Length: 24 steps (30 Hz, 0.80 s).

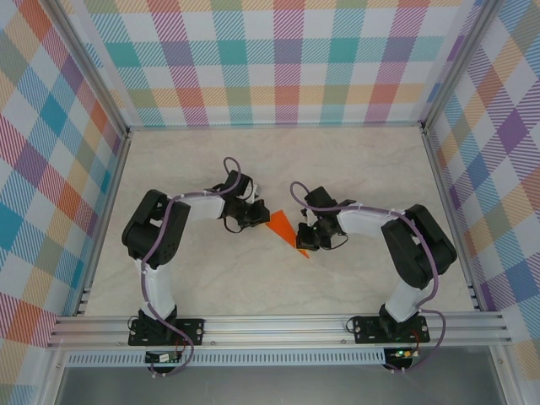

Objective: Fold a paper plane with a square sheet of paper (pick it up from the middle)
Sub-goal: Fold the wing for the fifth time at the center of the table.

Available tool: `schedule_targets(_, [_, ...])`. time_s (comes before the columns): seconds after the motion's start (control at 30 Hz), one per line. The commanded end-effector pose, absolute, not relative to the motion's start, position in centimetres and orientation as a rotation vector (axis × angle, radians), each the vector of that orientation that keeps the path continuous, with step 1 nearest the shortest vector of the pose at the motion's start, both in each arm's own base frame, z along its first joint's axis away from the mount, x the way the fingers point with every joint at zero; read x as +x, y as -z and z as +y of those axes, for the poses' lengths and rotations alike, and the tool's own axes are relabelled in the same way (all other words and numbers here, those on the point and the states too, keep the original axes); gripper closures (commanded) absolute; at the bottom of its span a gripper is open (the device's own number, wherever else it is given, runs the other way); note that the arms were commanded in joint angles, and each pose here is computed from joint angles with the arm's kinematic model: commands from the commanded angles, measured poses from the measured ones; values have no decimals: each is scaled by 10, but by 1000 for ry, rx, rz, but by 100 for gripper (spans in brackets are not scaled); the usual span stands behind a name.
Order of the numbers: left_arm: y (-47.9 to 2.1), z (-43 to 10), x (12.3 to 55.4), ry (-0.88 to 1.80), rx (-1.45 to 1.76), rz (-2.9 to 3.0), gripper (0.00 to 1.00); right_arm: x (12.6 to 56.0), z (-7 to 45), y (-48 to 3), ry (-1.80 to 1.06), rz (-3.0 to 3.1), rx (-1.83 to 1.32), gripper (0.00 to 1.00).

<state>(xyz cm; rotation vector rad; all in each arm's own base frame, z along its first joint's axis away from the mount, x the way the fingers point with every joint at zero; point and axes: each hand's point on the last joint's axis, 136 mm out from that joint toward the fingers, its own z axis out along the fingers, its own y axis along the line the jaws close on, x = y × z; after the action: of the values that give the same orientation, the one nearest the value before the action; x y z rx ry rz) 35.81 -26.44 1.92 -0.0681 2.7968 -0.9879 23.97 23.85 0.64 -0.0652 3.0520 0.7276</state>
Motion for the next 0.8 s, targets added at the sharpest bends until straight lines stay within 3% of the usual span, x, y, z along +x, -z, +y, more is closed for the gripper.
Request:
schedule_targets(0.0, [26,-177,380,513,-374,2875,93,186,175,49,-278,3316,1,98])
schedule_targets(0.23, [-10,-165,398,488,-381,2812,92,190,182,46,-332,3305,-3,98])
schedule_targets(0.43, [-66,-185,399,686,-296,2694,90,202,210,40,-499,3265,-35,98])
schedule_targets(0.57, [-88,-221,384,944,-246,2603,90,211,229,34,-601,3227,-48,98])
schedule_targets(0.77, [-75,-285,343,1139,-147,2614,92,223,240,27,-639,3195,-46,98])
